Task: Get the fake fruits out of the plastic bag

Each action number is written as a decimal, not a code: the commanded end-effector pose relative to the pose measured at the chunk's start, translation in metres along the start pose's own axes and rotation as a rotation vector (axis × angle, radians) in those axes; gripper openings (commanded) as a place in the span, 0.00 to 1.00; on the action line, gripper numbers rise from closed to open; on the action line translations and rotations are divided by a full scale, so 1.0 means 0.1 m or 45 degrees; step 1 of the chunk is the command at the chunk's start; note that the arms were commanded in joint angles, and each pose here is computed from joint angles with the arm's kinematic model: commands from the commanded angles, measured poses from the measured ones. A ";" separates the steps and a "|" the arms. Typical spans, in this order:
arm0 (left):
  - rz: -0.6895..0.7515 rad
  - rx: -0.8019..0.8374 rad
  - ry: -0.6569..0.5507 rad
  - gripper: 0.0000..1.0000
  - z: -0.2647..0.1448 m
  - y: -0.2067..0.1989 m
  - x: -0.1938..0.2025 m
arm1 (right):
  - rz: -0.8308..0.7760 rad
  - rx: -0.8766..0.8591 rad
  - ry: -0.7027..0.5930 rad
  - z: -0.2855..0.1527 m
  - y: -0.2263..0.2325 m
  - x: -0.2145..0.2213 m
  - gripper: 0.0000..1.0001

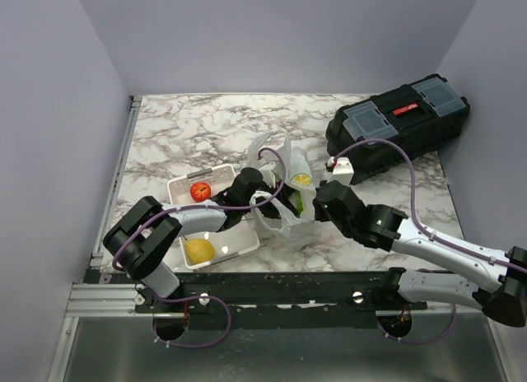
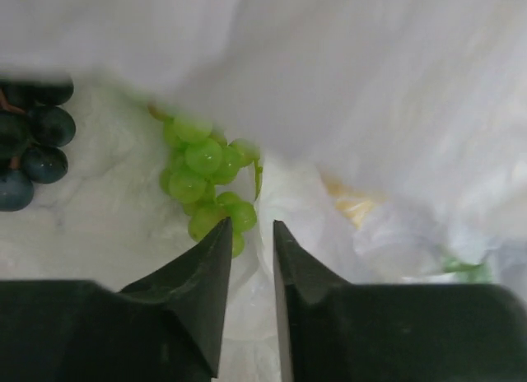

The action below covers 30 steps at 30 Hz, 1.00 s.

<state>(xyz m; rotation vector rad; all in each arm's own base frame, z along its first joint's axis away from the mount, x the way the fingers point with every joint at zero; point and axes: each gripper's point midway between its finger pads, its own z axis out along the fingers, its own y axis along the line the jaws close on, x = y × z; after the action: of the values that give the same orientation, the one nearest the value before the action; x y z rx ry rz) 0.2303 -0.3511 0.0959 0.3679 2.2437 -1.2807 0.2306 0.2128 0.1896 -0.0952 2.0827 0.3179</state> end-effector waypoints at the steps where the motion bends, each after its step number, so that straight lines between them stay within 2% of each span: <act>1: 0.070 0.041 -0.044 0.35 -0.02 -0.12 -0.15 | 0.042 0.150 0.361 -0.12 -0.19 0.61 0.01; 2: 0.070 0.031 -0.046 0.41 -0.02 -0.10 -0.15 | 0.038 0.200 0.408 -0.15 -0.27 0.71 0.01; 7: 0.091 0.018 -0.100 0.56 -0.07 -0.07 -0.16 | 0.106 0.296 0.549 -0.24 -0.38 1.00 0.01; 12: 0.121 0.024 -0.193 0.64 -0.16 -0.07 -0.20 | 0.241 0.496 0.502 -0.26 -0.65 1.13 0.01; 16: 0.152 0.056 -0.277 0.71 -0.18 -0.10 -0.28 | 0.299 0.268 0.432 -0.08 -0.46 1.24 0.03; 19: 0.148 0.061 -0.244 0.71 -0.09 -0.12 -0.31 | 0.331 0.186 0.399 -0.01 -0.36 1.24 0.09; 23: 0.156 0.057 -0.287 0.66 0.00 -0.11 -0.42 | 0.329 0.207 0.343 0.02 -0.36 1.13 0.09; 30: 0.188 -0.003 -0.259 0.55 0.23 0.03 -0.44 | 0.298 0.161 0.214 0.04 -0.29 0.79 0.12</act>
<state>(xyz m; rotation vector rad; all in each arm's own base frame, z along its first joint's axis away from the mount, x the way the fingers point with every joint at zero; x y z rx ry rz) 0.2602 -0.3588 0.1140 0.3654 2.0361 -1.2336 0.1787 0.1798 0.0790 0.2031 2.4074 0.2703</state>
